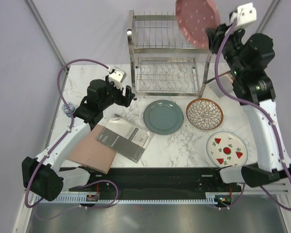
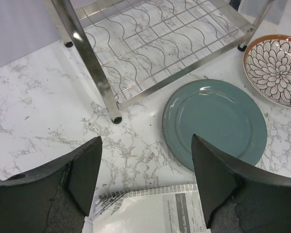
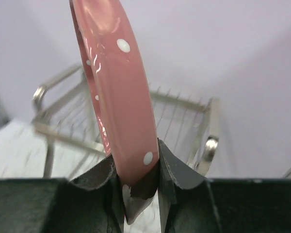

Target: Load the plates into the dish rack

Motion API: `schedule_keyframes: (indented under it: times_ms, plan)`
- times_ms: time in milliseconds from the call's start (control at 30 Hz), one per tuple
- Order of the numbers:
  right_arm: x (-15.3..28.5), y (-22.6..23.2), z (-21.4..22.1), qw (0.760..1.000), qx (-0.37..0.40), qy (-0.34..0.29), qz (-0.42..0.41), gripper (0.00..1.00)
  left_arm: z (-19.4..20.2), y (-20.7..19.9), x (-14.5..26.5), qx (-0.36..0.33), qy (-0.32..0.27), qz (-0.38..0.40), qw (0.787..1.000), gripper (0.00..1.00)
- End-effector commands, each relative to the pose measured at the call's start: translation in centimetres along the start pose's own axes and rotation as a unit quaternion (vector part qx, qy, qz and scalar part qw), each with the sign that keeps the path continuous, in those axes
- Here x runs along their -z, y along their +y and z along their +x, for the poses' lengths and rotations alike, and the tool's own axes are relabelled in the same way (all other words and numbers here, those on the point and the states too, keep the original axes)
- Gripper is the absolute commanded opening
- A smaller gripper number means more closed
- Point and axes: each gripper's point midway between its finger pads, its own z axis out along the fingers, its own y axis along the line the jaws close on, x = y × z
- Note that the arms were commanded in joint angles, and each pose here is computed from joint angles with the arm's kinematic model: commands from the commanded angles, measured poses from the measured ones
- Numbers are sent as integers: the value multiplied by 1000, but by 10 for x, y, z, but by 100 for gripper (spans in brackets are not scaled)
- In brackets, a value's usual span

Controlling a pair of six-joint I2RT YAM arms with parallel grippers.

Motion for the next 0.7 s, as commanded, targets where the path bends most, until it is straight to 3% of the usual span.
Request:
schedule_keyframes:
  times_ms: [0, 133, 333, 667]
  plan:
    - [-23, -91, -97, 938, -110, -220, 244, 0, -15, 9, 0, -24, -34, -22, 999, 80]
    - [-41, -108, -96, 924, -97, -231, 290, 0, -5, 4, 1, -8, -30, -13, 999, 80]
    - [-71, -130, -71, 913, -87, -187, 353, 0, 3, 2, 2, 8, -29, -13, 999, 80]
    - [-100, -124, -25, 920, -42, -126, 368, 0, 17, 6, -8, 5, -18, -19, 1000, 80]
